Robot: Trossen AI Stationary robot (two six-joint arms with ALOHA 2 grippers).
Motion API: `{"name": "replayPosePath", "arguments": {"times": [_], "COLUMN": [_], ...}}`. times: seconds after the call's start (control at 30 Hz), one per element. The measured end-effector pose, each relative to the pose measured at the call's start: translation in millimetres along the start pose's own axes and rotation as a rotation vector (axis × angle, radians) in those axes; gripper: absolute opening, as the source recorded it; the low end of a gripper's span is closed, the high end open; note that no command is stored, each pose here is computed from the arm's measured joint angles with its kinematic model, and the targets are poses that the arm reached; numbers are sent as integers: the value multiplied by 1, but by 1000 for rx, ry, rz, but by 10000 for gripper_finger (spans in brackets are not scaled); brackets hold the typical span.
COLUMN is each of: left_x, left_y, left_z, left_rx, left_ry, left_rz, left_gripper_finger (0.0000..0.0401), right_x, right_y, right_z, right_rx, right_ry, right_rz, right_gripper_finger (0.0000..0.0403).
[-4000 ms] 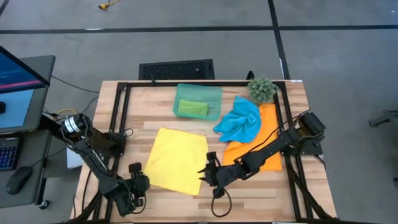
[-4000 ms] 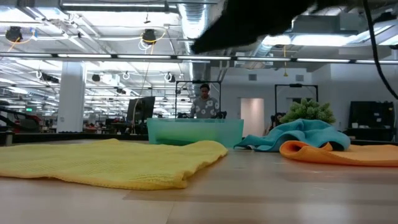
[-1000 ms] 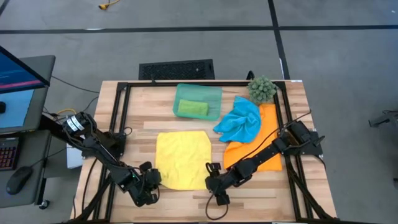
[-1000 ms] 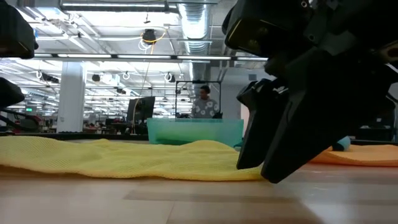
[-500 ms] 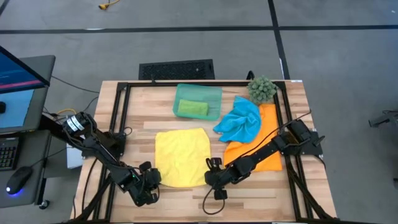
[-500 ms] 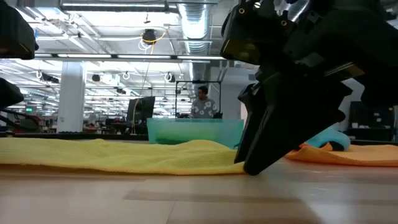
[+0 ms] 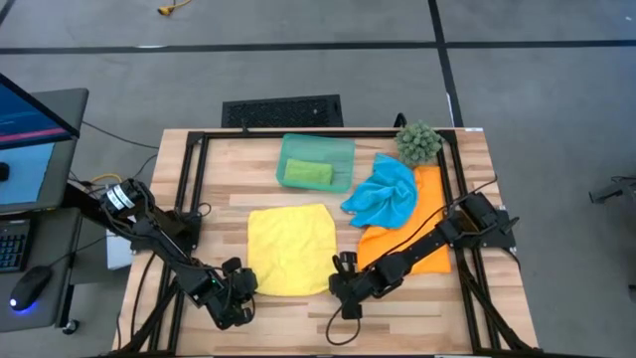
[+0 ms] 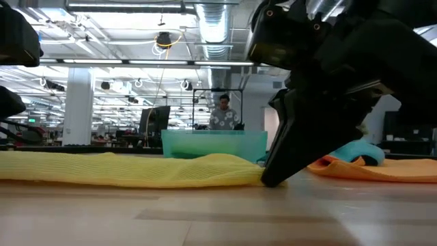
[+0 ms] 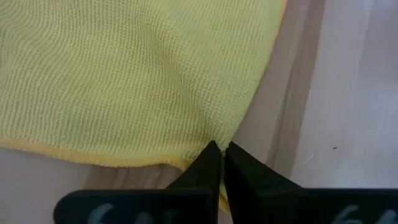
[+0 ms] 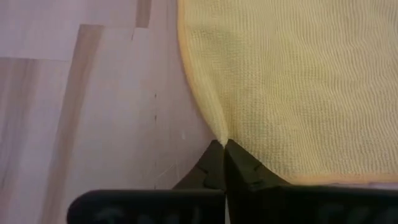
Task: Roll microfiber towels into tight, uniform cylinder then place into a basket
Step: Roll the yellow microfiber cloth
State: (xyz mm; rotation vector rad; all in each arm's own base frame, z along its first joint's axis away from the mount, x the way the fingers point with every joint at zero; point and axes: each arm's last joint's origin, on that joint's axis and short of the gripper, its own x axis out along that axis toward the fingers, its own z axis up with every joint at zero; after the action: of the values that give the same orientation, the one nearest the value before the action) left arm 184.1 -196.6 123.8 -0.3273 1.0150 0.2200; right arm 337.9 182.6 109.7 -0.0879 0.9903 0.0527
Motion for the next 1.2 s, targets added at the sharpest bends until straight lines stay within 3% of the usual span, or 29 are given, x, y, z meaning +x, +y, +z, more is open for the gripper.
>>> {"name": "replayPosePath", "arguments": {"times": [0.17, 0.37, 0.57, 1.0, 1.2], "left_x": [-5, -18, -31, -66, -76], "left_y": [-9, -27, -36, -52, -38], "left_z": [4, 17, 26, 48, 57], "left_rx": [8, 41, 57, 111, 163], "left_ry": [54, 87, 118, 187, 185], "left_rz": [-35, -85, -65, -11, 177], "left_gripper_finger": [4, 4, 4, 4, 4], "right_x": [-4, -14, -33, -88, -81], "right_y": [8, 20, 37, 68, 38], "right_z": [0, 7, 23, 46, 56], "right_rx": [-18, -56, -96, -185, -167], "right_ry": [-7, 48, 58, 18, 56], "right_rz": [8, 22, 19, -220, -357], "right_gripper_finger": [24, 7, 12, 6, 13]}}
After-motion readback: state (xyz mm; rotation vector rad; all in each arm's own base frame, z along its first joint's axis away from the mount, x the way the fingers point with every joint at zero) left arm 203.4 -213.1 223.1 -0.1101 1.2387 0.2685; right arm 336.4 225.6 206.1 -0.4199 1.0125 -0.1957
